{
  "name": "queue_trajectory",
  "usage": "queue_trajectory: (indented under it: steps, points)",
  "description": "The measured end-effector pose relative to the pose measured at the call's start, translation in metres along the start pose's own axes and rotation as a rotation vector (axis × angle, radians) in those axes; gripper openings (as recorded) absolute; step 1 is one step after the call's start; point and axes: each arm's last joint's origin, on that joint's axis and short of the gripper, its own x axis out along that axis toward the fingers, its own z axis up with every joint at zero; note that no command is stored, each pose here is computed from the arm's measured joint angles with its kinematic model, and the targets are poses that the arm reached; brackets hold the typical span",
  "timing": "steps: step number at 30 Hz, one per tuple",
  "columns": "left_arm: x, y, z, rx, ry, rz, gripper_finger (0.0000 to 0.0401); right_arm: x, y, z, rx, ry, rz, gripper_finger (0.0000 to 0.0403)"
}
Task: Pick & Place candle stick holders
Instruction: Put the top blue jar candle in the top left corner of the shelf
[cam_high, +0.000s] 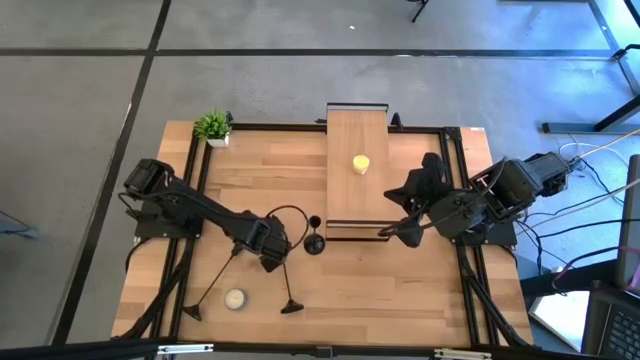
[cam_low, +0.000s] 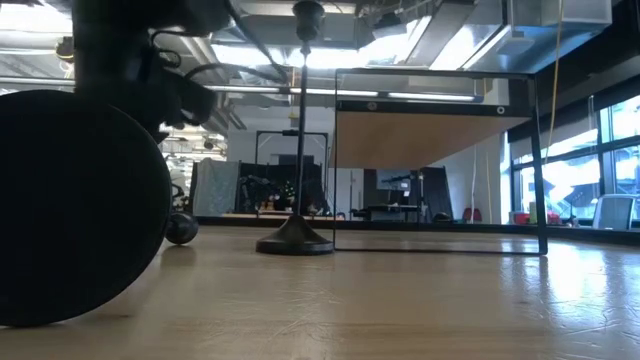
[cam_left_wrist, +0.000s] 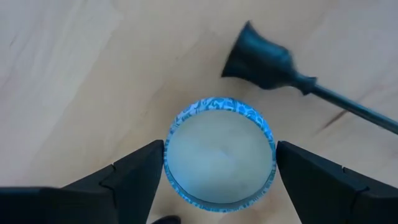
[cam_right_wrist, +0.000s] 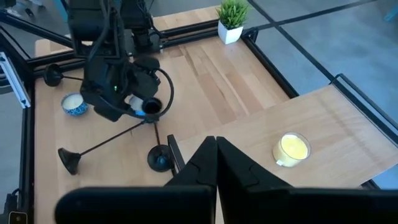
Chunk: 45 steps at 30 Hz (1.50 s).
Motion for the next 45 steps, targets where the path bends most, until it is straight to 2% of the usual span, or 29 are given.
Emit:
queue_trajectory:
  steps: [17, 25, 45]
  points:
    - [0.006, 0.005, 0.011, -0.011, 0.029, -0.049, 0.0314, 0.000, 0.000, 0.000, -0.019, 0.003, 0.004, 0.0000]
    - [0.021, 0.011, 0.002, -0.045, 0.114, -0.074, 0.0314, 0.000, -0.001, -0.002, -0.032, 0.015, -0.005, 0.0000]
    - [0.021, 0.010, 0.000, -0.012, 0.186, -0.132, 0.0313, 0.000, -0.001, -0.002, -0.044, 0.018, -0.008, 0.0000]
